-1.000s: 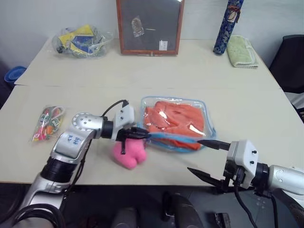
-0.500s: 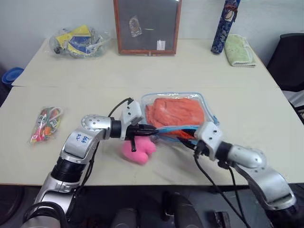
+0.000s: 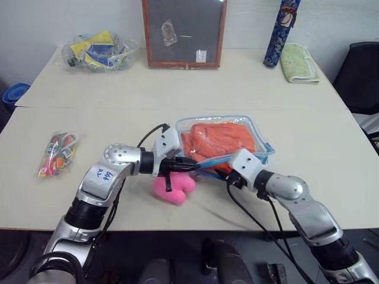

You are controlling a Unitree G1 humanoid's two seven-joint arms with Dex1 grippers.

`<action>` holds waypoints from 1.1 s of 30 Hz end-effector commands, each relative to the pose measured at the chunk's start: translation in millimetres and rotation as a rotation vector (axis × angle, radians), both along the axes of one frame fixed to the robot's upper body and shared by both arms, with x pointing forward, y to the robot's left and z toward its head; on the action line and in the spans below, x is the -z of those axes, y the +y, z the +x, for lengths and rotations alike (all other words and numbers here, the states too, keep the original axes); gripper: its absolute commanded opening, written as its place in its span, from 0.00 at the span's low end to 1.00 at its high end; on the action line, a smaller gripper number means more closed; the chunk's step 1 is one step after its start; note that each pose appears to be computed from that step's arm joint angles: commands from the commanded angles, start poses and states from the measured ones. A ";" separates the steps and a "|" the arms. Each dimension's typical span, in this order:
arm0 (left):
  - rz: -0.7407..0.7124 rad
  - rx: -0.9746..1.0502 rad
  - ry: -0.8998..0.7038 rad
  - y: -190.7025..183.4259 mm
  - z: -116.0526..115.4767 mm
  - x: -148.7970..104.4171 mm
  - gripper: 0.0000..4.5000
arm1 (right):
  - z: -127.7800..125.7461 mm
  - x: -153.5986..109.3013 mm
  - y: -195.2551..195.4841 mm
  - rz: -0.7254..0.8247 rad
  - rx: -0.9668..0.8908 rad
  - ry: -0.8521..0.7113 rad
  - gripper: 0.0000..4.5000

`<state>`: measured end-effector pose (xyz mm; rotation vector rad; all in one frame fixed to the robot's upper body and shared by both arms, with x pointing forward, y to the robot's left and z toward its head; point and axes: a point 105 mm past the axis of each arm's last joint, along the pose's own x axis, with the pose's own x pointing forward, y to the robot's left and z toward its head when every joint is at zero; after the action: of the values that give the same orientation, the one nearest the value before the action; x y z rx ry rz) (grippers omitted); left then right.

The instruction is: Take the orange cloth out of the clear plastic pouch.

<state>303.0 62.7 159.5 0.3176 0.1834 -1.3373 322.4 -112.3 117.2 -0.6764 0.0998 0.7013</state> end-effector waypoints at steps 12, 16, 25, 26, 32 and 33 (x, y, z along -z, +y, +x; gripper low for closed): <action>-0.037 0.017 -0.040 -7.9 -0.3 -12.9 0.00 | 27.9 11.7 -17.9 -0.098 0.117 -0.077 0.29; -0.030 -0.033 -0.049 -5.2 8.9 -11.1 0.00 | 8.4 8.0 -7.7 -0.159 -0.034 -0.117 0.00; 0.009 -0.165 -0.112 11.0 40.5 -6.9 0.00 | -78.8 -0.7 -12.9 -0.338 -0.497 -0.156 0.00; 0.009 -0.179 -0.116 12.8 43.9 -7.1 0.00 | -89.8 -1.4 -14.0 -0.349 -0.555 -0.152 0.00; 0.029 -0.255 -0.148 21.5 61.0 -5.3 0.00 | -128.3 5.6 -41.7 -0.441 -0.677 -0.047 0.00; 0.031 -0.272 -0.154 23.0 64.0 -5.4 0.00 | -130.8 6.3 -47.1 -0.447 -0.669 -0.034 0.00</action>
<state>360.7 84.2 152.7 0.3785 0.1666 -1.0752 195.8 -158.0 97.1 -1.1408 0.0442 1.3221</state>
